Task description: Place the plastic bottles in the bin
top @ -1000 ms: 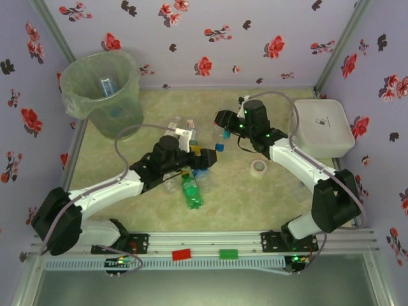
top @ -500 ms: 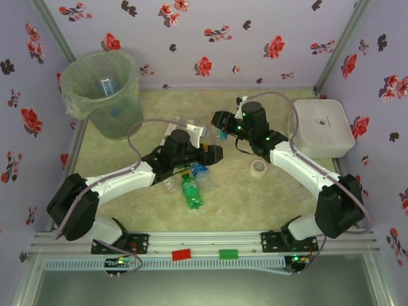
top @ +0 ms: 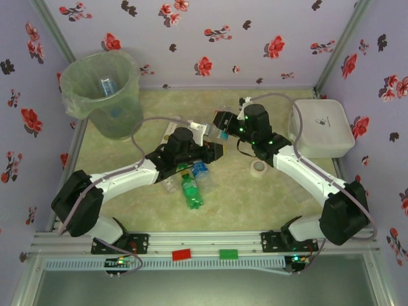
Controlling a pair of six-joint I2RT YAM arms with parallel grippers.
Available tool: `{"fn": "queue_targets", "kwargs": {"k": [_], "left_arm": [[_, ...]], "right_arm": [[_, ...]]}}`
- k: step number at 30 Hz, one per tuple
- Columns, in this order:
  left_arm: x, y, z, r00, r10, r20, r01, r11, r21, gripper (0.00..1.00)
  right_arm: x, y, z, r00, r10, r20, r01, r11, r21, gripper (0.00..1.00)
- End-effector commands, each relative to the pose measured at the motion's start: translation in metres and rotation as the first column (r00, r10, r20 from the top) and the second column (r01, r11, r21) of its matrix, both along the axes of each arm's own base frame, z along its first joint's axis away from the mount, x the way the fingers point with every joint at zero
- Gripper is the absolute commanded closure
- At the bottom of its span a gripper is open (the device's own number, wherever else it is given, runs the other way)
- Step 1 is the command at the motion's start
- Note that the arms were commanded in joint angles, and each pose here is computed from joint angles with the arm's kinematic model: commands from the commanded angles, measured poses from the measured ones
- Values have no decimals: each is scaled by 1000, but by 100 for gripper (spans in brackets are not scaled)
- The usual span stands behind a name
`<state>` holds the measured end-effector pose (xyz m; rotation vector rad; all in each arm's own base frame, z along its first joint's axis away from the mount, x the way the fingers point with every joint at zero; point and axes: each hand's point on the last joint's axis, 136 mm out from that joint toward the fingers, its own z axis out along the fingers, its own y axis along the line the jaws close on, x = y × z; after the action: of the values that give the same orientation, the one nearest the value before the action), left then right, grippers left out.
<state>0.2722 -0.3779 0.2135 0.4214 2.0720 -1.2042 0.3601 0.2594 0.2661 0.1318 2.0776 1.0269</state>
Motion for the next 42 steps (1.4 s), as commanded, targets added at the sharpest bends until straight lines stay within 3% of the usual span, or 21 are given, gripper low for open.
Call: {"fn": "queue_targets", "kwargs": {"k": [1,4,7,8,15,23,29,34,38,42], "left_arm": [[7,-1,10,999,12,45,-11,1000,-9,85],[7,0,10,999,15,44,-14,1000,-12,91],[6,3,12,999,20,42,-20,1000,-17,96],[6,5,12,999,22,42,-22,1000,-18,98],[11,33,16,994,89,55,-90,996,6,100],[41,100,57,960,206,189,-238,957,164,100],[85,178,121,884,316,344,-419,862,284,100],[122,251,176,760,413,502,-611,718,334,100],[148,307,201,666,516,538,-727,609,316,100],[172,362,204,604,610,513,-795,510,330,100]], "right_arm": [[-10,1,9,1000,10,16,-10,1000,22,46],[-9,-1,10,1000,-4,20,4,1000,19,34],[-7,-6,17,999,-25,39,25,1000,6,4],[-7,-9,22,998,-34,54,34,999,-4,0],[-8,-34,54,991,-68,115,74,996,-44,0],[-19,-58,38,990,-110,92,122,983,-134,0],[-25,-51,4,997,-73,27,75,990,-119,1],[-29,-45,-23,998,-41,-37,36,991,-130,0],[-30,-46,-36,997,-46,-62,37,990,-138,0],[-32,-47,-40,996,-49,-71,38,989,-146,0]]}}
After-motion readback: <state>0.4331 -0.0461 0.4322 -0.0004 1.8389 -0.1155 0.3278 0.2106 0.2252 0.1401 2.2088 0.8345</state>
